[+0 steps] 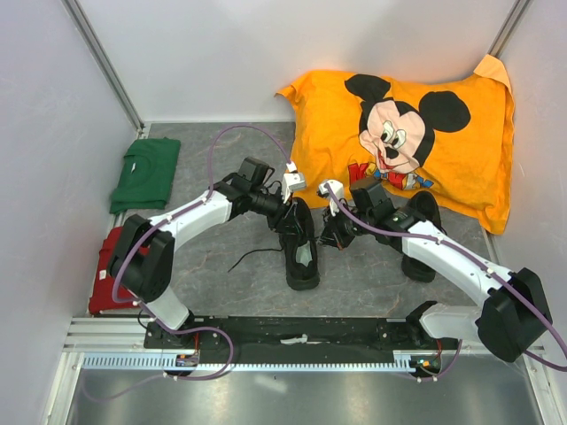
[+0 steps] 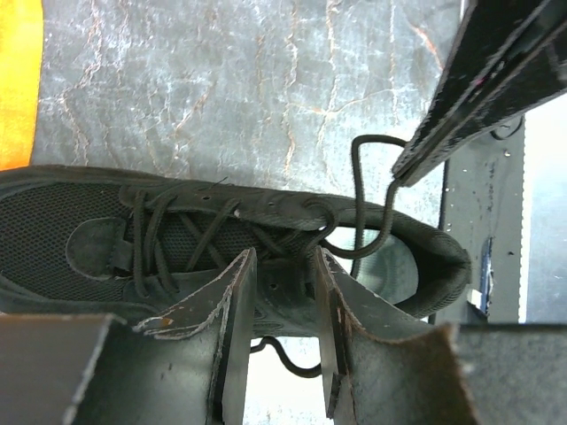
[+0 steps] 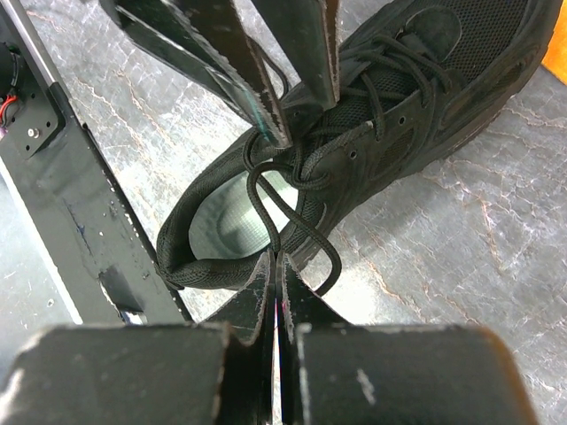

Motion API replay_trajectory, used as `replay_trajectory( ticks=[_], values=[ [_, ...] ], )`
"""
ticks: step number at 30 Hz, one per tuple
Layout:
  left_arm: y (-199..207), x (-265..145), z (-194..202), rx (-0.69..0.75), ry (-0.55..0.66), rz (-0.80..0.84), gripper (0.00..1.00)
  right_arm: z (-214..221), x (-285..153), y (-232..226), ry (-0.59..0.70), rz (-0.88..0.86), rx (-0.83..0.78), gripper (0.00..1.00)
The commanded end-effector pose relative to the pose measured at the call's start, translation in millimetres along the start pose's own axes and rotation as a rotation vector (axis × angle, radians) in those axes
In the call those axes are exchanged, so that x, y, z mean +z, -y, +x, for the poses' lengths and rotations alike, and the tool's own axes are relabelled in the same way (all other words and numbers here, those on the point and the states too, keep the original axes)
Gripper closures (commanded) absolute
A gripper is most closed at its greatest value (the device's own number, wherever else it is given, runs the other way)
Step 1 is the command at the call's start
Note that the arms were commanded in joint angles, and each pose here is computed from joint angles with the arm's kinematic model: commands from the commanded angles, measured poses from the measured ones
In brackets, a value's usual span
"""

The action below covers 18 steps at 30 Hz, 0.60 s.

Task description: Tie the shoes

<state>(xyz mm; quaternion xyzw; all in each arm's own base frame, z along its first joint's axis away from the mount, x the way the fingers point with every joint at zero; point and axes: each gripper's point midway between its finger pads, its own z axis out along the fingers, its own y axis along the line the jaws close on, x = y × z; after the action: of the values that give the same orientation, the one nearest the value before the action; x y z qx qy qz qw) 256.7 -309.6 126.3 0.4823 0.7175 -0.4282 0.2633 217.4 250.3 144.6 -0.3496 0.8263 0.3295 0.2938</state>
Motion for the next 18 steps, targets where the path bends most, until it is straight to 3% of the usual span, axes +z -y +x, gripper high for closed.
replay_trajectory(
  ticks=[1, 18],
  values=[
    [19.5, -8.9, -26.4, 0.032, 0.071, 0.047, 0.61, -10.6, -5.2, -5.3, 0.048, -0.015, -0.027, 1.00],
    [8.6, 1.5, 5.2, -0.014, -0.009, 0.032, 0.65, -11.0, -6.0, -2.8, 0.050, 0.000, -0.027, 1.00]
  ],
)
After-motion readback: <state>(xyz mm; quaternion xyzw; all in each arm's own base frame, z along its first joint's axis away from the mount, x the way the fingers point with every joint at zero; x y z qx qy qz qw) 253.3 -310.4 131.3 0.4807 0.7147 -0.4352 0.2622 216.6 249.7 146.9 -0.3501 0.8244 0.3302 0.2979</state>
